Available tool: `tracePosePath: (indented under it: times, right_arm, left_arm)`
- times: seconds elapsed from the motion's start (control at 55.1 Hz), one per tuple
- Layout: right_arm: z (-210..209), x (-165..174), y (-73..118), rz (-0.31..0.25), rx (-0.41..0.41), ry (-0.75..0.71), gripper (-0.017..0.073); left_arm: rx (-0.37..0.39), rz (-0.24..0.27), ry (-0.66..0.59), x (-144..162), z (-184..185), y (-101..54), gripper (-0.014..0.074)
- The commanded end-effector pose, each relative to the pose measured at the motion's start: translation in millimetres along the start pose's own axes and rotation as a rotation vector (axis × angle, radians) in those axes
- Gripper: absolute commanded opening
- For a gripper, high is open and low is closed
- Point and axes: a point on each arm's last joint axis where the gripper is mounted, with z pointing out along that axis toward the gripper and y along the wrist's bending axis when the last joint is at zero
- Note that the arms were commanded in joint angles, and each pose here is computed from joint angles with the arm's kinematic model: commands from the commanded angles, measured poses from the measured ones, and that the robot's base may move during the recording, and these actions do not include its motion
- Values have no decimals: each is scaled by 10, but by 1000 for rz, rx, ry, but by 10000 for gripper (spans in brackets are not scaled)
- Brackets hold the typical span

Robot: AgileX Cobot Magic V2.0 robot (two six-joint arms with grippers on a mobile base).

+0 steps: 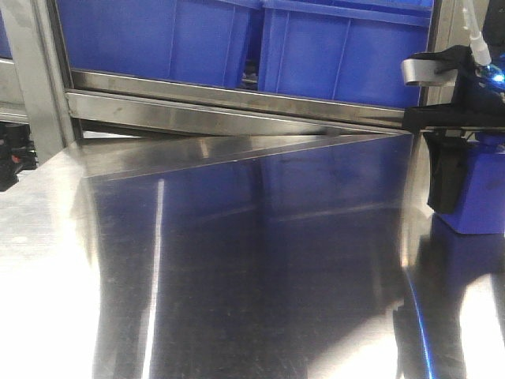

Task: Pick and sort blue part to right shelf
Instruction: 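Close the right gripper on the second blue bottle and lift it, then hold both bottles raised and start turning the base away from the table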

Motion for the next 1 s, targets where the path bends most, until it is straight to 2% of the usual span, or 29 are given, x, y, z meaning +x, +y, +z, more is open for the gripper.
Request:
tracePosePath:
  times: [0.0, 0.127, 0.272, 0.617, 0.817, 0.981]
  right_arm:
    - [-331, -23, 26, -10, -7, -132, 189]
    - [-517, 74, 33, -14, -13, -258, 189]
    - [-738, 341, 25, -16, -20, -402, 189]
    - [-1165, 1316, -27, -90, -14, -763, 189]
    - [-1210, 1840, -68, -125, -4, -941, 189]
    - [-1224, 2221, -98, -129, -9, -1081, 189]
  left_arm:
    - [33, -6, -104, -163, -11, -29, 302]
    - [33, -6, -102, -161, -11, -28, 302]
    - [31, -6, -96, -156, -11, -26, 302]
    - [24, -6, -76, -137, -9, -20, 302]
    - [24, -6, -76, -137, -9, -20, 302]
    - [24, -6, -76, -137, -9, -20, 302]
